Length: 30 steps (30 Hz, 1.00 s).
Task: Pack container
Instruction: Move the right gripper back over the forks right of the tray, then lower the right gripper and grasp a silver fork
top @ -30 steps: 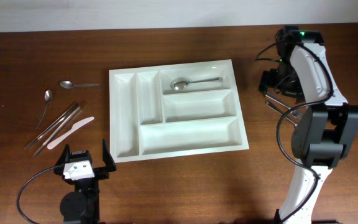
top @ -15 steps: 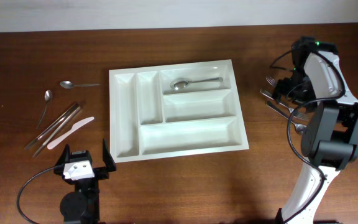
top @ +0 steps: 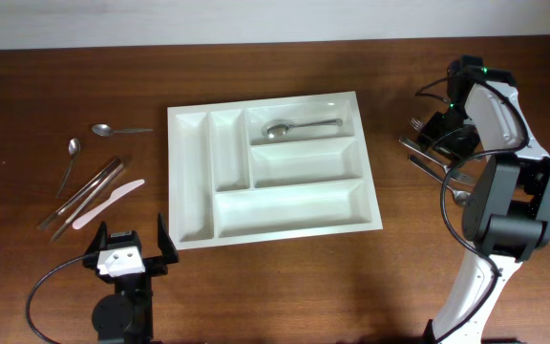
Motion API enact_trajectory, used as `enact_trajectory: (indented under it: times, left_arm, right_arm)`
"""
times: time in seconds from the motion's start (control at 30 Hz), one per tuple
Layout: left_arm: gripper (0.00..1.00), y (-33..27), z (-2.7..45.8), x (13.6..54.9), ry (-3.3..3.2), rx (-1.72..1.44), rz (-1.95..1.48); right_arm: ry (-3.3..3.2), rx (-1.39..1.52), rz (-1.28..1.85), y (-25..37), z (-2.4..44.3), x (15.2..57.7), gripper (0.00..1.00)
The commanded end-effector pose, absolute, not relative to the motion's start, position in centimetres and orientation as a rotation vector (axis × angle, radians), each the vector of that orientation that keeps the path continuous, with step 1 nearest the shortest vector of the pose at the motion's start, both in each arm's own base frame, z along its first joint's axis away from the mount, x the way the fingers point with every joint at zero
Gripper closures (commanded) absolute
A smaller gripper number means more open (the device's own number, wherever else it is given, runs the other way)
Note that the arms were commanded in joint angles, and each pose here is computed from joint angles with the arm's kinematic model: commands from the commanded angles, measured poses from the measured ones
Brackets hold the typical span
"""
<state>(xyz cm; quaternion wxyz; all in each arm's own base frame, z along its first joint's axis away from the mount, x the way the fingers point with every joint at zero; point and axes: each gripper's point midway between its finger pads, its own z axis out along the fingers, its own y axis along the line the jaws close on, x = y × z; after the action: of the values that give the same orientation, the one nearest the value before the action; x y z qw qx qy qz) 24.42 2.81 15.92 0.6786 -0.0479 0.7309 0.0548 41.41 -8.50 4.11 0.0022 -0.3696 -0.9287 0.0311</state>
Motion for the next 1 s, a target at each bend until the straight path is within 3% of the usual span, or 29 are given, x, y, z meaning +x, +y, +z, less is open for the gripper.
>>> enact_trajectory:
  times: [0.0,0.1,0.13,0.23,0.37,0.57,0.97]
  left_arm:
    - [0.01,2.8,15.8,24.4,1.641,-0.095,0.128]
    - [0.01,2.8,15.8,24.4,1.641,-0.095,0.128]
    - [0.01,2.8,15.8,24.4,1.641,-0.095,0.128]
    - [0.01,2.8,15.8,24.4,1.641,-0.095,0.128]
    - [0.01,2.8,15.8,24.4,1.641,-0.095,0.128]
    - [0.01,2.8,15.8,24.4,1.641,-0.095,0.128]
    - [0.01,2.8,15.8,24.4,1.641,-0.095,0.128]
  right_arm:
    - [-2.833,-1.346,0.059,-8.0,3.9,41.6,0.39]
    - [-2.835,-1.353,0.054,-8.0,3.9,41.7,0.39]
    - [-2.838,-1.341,0.056,-8.0,3.9,41.6,0.44]
    - [-2.845,-1.322,0.068,-8.1,3.9,41.5,0.46]
    - [-2.658,-1.671,0.077,-8.2,3.8,41.4,0.45]
    - [-2.22,-2.222,0.074,-7.7,3.5,41.3,0.32]
    - [-1.915,-2.562,0.102,-8.6,1.6,41.4,0.37]
